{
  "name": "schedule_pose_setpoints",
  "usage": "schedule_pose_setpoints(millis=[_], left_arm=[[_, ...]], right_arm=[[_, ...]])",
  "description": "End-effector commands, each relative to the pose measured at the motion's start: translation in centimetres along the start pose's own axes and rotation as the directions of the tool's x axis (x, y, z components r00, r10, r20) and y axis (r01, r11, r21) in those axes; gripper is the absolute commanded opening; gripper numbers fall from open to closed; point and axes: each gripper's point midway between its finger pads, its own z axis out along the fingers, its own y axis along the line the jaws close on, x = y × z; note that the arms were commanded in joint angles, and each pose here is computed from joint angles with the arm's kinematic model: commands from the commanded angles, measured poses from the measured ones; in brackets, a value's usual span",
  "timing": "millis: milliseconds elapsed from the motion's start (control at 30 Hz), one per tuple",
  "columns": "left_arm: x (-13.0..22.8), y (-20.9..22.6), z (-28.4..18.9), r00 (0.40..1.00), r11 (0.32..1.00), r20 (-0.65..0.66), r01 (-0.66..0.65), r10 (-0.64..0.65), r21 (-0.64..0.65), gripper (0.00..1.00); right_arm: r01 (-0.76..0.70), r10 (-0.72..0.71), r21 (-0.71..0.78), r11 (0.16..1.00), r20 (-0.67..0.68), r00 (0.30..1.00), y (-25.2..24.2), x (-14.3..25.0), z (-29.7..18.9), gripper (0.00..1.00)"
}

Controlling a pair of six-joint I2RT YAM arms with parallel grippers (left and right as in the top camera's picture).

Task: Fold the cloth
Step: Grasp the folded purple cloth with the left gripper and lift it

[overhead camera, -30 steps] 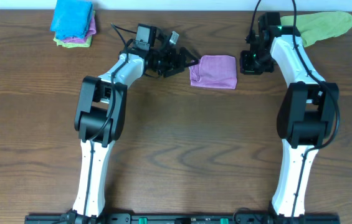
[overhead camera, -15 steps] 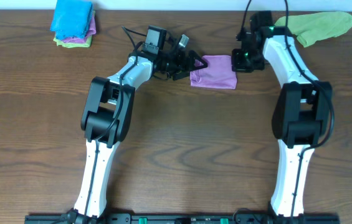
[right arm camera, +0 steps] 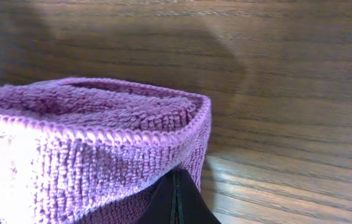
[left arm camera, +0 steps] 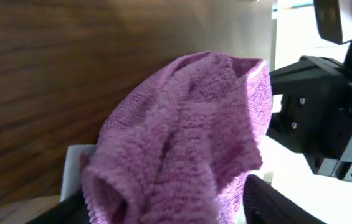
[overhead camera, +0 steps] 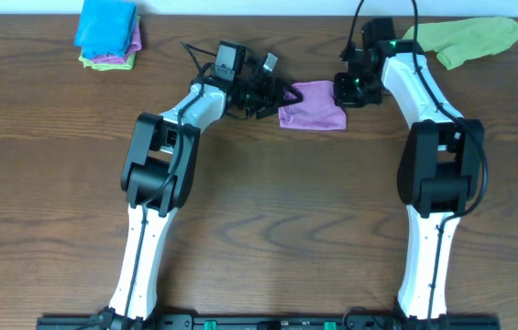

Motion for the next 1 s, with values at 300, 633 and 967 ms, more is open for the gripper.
schedule_pose_setpoints(millis=[300,633,967], left_arm=[[1.0,4.6,1.1,0.997,0.99,0.011,0.083,-0.082,-0.11,0.27],[-2.2,2.7,-0.1,0.994,0.999,0.093,0.054,-0.053,-0.006,0.06],[-13.8,-4.5,-10.5,0.931,0.988,0.362,-0.095,0.044,0.125,0.06]], right_arm=[[0.011,-0.012,-0.051,0.999,-0.009,1.0,1.9,0.1,1.0,0.01],[-0.029,0.03,-0.042,0.999,0.02,0.999,0.0,-0.8,-1.6,0.01],[-0.104,0.107,-0.027,0.994,0.144,0.984,-3.9,-3.0,-9.2,0.01]])
